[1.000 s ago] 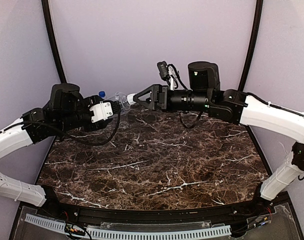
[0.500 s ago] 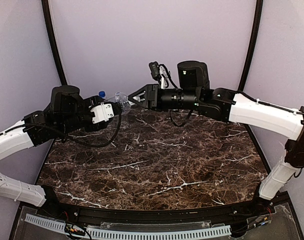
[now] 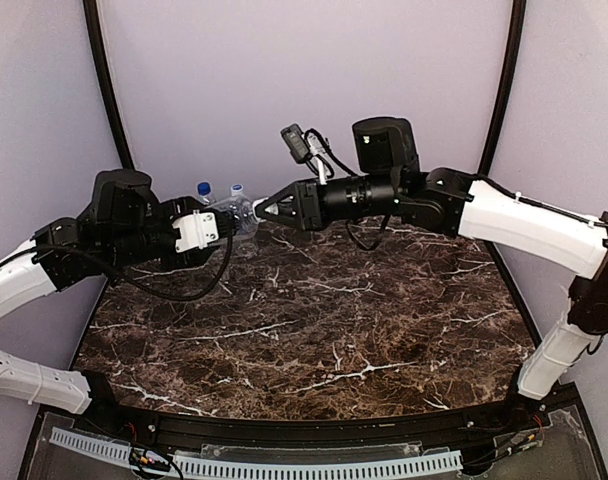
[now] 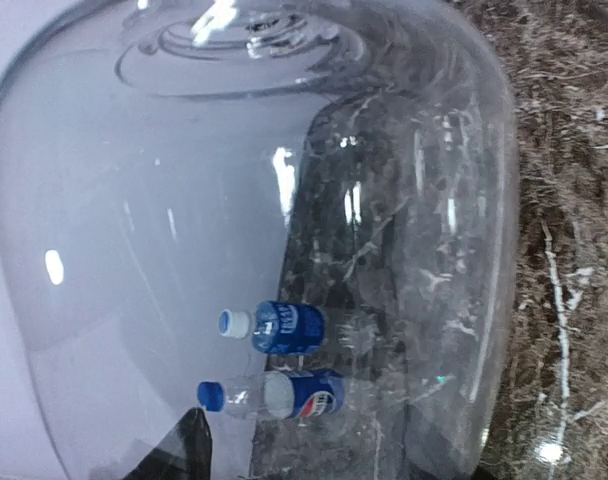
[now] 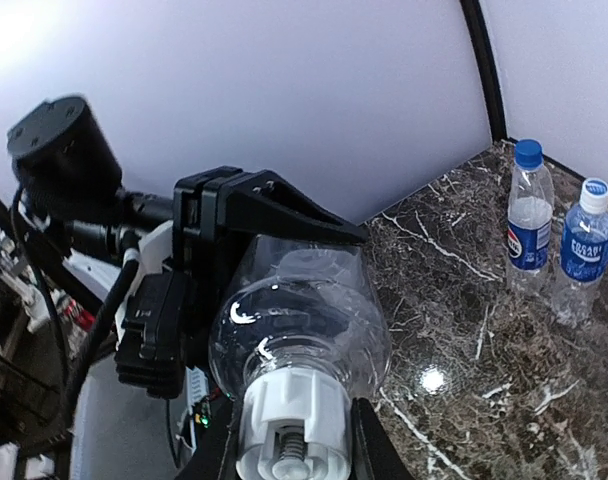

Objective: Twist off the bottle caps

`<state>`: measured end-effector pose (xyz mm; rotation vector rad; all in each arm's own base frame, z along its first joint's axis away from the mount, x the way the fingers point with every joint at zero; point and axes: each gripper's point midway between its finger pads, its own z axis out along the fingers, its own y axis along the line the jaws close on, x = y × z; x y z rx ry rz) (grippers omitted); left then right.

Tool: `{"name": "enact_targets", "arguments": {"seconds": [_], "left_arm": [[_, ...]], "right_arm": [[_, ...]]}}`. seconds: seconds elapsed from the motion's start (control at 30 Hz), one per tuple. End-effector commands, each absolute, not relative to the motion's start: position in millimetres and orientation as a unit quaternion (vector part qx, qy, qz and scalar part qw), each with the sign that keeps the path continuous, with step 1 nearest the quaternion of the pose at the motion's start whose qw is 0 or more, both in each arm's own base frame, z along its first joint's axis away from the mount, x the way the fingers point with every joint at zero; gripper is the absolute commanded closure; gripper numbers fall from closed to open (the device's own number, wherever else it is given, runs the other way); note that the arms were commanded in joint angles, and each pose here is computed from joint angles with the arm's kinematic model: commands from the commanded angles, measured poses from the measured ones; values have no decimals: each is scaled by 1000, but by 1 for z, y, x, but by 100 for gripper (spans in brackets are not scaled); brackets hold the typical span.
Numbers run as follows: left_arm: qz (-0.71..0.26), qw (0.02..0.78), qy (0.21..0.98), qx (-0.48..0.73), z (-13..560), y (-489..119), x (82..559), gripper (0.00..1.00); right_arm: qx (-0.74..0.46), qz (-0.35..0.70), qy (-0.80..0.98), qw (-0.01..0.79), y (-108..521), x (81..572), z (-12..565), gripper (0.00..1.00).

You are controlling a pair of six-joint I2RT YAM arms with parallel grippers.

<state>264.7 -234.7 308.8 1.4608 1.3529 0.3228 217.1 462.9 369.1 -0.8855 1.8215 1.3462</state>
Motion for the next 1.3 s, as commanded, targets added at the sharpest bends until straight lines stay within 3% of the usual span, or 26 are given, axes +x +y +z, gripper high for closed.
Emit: {"name": "enact_targets", "arguments": {"seconds": [0.0,0.17,0.43,0.7,0.9,0.93,1.03,1.1,1.27], "left_arm": [[-104,455,538,701,290,-264,177,61],[-207,365,541,729,274,-259,130,60],[-205,362,538,734,273,-258,128,61],[-201,362,538,734,272,-257,128,61],[-198,365,539,733,272,-256,129,62],[-195,367,540,732,272,-256,130,62],[-177,386,549,720,274,-257,141,62],[-151,411,559,705,277,-258,156,62],[-40,491,584,646,293,-251,207,61]], "right_arm": [[-611,479,498,386,468,114,377,100],[-708,361,412,446,463,97,356,100],[-808,66,258,525,468,102,334,100],[-821,-44,180,540,470,111,339,100],[-807,-61,171,563,469,111,351,100],[-797,-56,176,575,469,111,356,95],[-745,-9,228,626,464,111,384,30],[-712,44,276,644,454,110,401,5],[-604,220,426,636,418,119,431,2]]}}
